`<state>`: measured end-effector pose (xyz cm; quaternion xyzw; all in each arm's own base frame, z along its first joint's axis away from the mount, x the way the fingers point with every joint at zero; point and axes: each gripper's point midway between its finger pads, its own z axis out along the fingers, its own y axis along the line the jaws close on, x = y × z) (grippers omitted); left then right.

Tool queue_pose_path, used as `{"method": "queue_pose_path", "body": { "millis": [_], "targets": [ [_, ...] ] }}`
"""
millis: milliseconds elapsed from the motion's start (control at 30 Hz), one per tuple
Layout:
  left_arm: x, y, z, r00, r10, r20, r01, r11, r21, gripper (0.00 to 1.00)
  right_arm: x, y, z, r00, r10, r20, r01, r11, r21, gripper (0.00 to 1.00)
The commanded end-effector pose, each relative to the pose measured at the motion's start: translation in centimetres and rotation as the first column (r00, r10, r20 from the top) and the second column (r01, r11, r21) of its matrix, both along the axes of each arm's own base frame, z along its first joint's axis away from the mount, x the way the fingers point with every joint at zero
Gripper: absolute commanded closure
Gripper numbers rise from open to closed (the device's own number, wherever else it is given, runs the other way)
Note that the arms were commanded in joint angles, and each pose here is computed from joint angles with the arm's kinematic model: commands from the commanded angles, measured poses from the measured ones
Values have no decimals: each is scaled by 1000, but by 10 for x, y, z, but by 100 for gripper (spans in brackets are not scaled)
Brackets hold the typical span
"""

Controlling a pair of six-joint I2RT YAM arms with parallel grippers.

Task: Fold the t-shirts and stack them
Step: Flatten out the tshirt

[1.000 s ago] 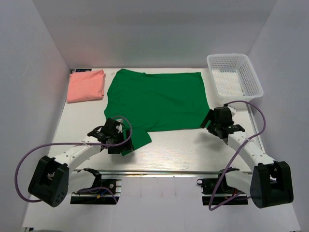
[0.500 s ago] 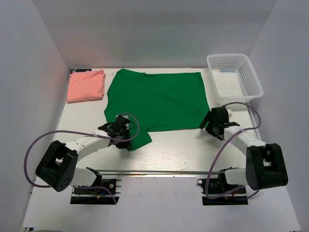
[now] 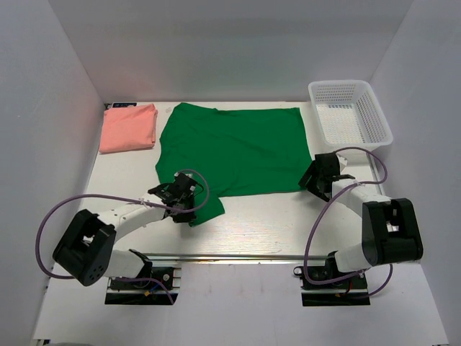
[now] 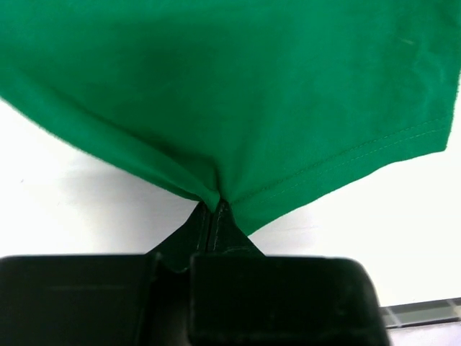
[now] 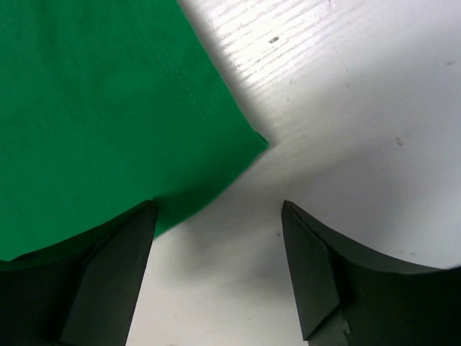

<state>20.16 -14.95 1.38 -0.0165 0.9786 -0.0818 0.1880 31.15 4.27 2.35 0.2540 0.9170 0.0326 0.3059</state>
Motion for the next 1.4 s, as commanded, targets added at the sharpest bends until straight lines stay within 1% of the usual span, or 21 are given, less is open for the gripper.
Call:
{"method": "queue_pose_path", "body": {
  "millis": [0,67,133,167,200,300,367,500,600,667,767,800,833,900,933,1033,1167,1233,1267,1333,1367],
  "targets": [
    [-12,11,5,1000,-7,-9,7,999,37,100,24,4,11,999,-8,51,7,1000,24,27],
    [-10,10,9,1000,-7,9,7,1000,25,100,25,4,7,999,-11,45,10,1000,22,32],
    [-8,8,17,999,-6,38,6,1000,5,100,25,5,4,999,-7,35,7,1000,23,46],
    [-6,5,20,998,-18,53,19,1000,-12,100,25,4,3,999,-7,34,6,1000,20,59],
    [-5,5,23,998,-18,63,19,1000,-19,100,26,3,3,999,-10,34,9,1000,16,85],
    [10,-6,49,987,-37,154,49,996,-73,100,34,1,14,998,-5,66,5,1000,1,100],
    [24,-9,75,970,-21,241,44,995,-91,100,38,2,21,996,23,83,-22,1000,-14,100],
    [55,-6,138,905,23,424,19,995,-96,100,50,9,62,976,82,201,-82,997,-7,100],
    [67,-5,180,856,47,515,13,994,-112,100,52,15,87,951,144,273,-143,989,-21,100],
    [73,-1,211,810,80,581,-3,991,-133,100,49,15,112,928,161,336,-161,986,-28,100],
    [77,7,242,757,121,642,-30,988,-151,100,44,13,142,895,177,410,-171,984,-52,100],
    [80,10,258,725,137,675,-35,986,-162,100,44,13,150,884,192,427,-180,981,-69,100],
    [81,12,265,713,148,685,-45,985,-166,100,40,12,168,860,196,470,-181,980,-76,100],
    [79,20,298,648,178,740,-49,980,-193,100,39,14,185,822,227,522,-204,974,-102,100],
    [79,23,311,622,199,758,-54,976,-212,100,35,15,209,782,234,577,-210,972,-110,100],
    [71,37,363,508,243,826,-45,965,-257,100,31,14,247,721,271,638,-219,962,-161,100],
    [51,47,433,364,259,895,38,955,-293,100,17,16,310,608,299,735,-229,953,-198,100],
    [45,50,457,316,259,913,70,953,-295,100,12,16,325,582,314,750,-231,948,-218,100],
    [37,54,478,278,269,922,95,948,-305,100,5,12,351,545,296,785,-203,954,-219,100],
    [27,62,505,224,271,936,107,948,-301,100,-3,10,371,513,300,804,-194,953,-232,100],
    [23,65,515,203,276,939,112,946,-303,100,-11,11,388,474,300,828,-195,953,-233,100]
  ]
}}
